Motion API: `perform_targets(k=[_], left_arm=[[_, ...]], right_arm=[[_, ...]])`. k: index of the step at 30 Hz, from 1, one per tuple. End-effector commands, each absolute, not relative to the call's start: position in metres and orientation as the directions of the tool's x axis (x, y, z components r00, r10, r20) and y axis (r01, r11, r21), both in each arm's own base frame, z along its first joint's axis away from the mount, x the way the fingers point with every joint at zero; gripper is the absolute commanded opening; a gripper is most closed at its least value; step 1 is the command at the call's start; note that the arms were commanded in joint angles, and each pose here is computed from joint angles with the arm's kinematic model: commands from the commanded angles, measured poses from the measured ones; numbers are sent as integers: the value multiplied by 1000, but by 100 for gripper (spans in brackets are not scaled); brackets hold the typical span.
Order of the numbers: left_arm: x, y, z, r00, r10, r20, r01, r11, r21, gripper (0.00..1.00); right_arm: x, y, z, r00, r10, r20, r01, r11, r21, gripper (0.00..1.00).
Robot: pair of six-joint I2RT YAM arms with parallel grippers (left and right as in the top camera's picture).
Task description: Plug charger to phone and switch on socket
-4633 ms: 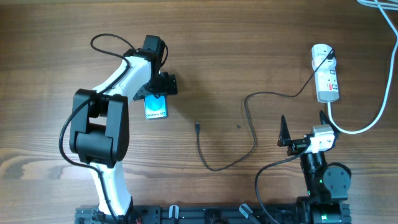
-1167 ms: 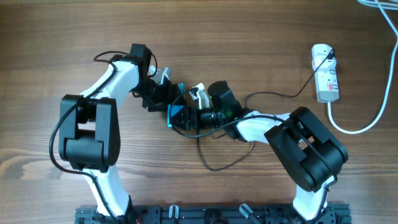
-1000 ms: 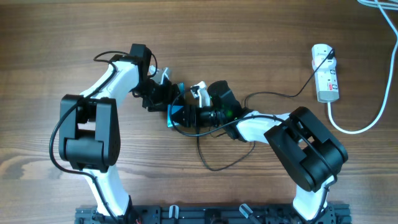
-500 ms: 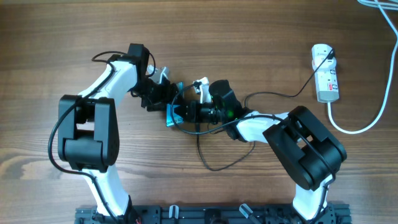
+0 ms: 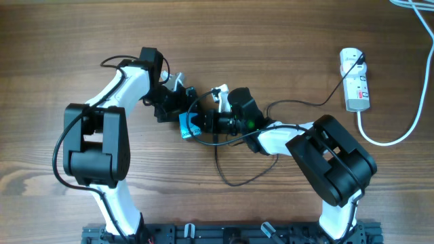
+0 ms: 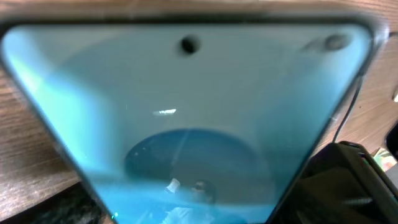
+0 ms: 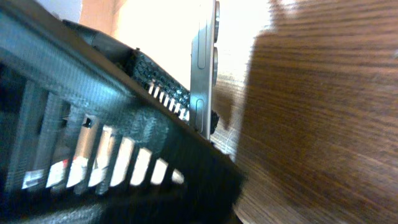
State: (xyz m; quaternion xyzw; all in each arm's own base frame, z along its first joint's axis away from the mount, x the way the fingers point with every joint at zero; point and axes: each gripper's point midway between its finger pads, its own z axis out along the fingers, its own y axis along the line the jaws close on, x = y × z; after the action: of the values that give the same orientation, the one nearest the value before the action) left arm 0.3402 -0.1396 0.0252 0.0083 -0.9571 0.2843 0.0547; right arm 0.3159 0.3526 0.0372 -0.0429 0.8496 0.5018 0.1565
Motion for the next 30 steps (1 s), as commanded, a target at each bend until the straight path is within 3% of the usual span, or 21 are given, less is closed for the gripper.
perform_targets(k=[1,16,20,24,27,30], left_arm=[[339,-143,30,-995,36,98,-25,828,-561,100],[340,-141,28,-995,35,93,-22,836,-549,100],[340,-141,28,-995,34,94,-24,835,-549,100],[341,-142,32,-995,28,91,-29,823,-567,99],[346,-148,57,-996,-1,86,-60,716,-695,97],[352,-156,106,-1000,10,17,-10,463,-887,93]], right_arm=[[317,360,50,-942,72,-328,-262,457,850,4],[315,359,50,-948,64,-313,-252,451,856,4],[309,361,58,-961,41,-273,-235,398,887,4],[308,359,86,-969,7,-249,-238,264,935,4],[319,350,94,-979,45,-201,-185,237,954,4],[327,345,97,-986,86,-140,-117,225,967,4]])
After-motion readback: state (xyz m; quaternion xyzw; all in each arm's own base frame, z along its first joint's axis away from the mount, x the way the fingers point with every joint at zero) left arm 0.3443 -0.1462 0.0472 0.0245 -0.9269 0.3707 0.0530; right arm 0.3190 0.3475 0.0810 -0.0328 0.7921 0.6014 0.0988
